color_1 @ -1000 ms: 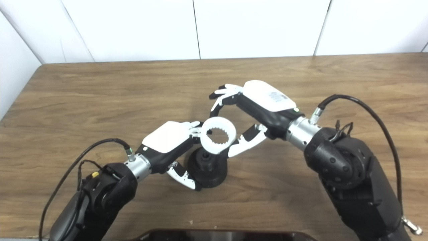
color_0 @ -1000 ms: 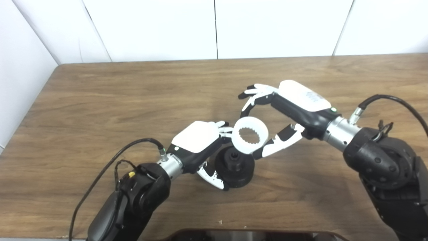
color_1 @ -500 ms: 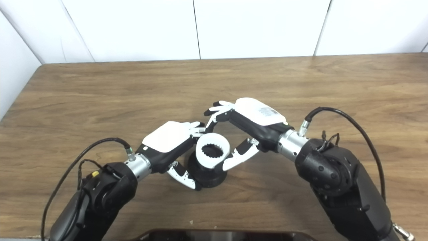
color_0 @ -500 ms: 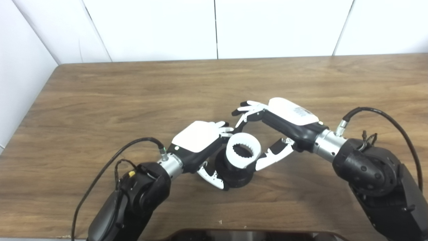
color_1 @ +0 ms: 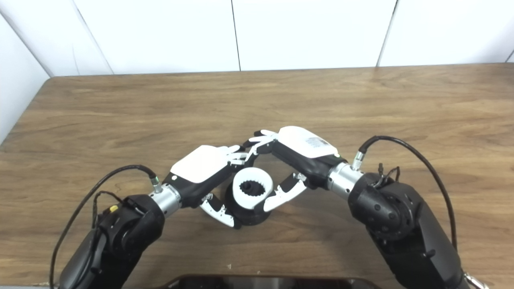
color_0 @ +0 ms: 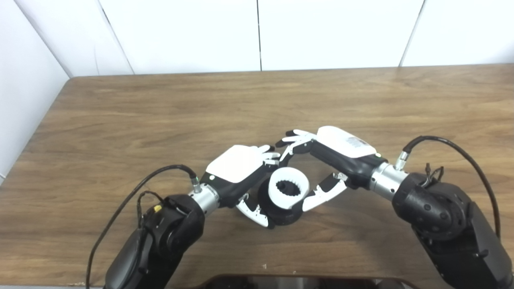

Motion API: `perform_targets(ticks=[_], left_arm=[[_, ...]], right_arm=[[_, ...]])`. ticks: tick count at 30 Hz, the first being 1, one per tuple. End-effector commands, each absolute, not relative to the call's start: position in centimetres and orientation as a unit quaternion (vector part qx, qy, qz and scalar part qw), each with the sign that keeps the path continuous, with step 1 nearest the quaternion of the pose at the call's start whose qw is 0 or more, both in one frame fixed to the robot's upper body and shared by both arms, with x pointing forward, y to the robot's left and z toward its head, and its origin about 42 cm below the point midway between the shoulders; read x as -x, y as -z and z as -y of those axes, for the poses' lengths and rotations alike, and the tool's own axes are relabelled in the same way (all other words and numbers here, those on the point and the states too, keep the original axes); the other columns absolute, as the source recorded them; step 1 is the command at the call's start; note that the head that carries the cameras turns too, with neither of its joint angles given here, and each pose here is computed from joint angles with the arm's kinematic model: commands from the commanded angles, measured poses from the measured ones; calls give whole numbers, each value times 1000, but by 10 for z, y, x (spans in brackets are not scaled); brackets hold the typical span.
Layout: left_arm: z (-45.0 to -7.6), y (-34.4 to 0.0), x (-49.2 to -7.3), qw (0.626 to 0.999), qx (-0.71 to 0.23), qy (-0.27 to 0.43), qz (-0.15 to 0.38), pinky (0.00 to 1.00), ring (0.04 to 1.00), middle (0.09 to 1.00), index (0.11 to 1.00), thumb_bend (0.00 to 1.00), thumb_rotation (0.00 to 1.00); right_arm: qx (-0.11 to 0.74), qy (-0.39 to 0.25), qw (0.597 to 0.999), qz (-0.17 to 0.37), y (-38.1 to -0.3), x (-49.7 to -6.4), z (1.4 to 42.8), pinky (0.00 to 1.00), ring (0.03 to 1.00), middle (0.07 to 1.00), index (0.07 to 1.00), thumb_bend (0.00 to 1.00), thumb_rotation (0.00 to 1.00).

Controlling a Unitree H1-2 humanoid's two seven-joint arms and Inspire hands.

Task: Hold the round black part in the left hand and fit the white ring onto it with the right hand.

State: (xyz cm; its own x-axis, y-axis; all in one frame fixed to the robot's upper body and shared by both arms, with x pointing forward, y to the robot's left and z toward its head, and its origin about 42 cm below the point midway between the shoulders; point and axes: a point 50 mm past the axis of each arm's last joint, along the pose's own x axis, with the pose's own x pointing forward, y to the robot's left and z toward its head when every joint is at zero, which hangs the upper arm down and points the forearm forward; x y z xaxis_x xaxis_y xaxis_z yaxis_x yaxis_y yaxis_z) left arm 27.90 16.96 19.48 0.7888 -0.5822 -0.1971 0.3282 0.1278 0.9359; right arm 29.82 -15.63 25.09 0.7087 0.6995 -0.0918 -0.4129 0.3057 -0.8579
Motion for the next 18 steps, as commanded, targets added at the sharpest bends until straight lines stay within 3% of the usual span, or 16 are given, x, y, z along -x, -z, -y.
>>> perform_targets(ticks=[1, 18], left_arm=[[-173, -205, -280, 738, -597, 290, 123, 929, 969, 910, 660, 784, 280], [-171, -203, -278, 741, -590, 295, 126, 931, 967, 904, 665, 786, 269]], right_arm=[[477, -338, 790, 188, -265, -300, 150, 835, 959, 878, 617, 757, 329], [471, -335, 794, 187, -265, -303, 144, 825, 954, 882, 621, 757, 278]])
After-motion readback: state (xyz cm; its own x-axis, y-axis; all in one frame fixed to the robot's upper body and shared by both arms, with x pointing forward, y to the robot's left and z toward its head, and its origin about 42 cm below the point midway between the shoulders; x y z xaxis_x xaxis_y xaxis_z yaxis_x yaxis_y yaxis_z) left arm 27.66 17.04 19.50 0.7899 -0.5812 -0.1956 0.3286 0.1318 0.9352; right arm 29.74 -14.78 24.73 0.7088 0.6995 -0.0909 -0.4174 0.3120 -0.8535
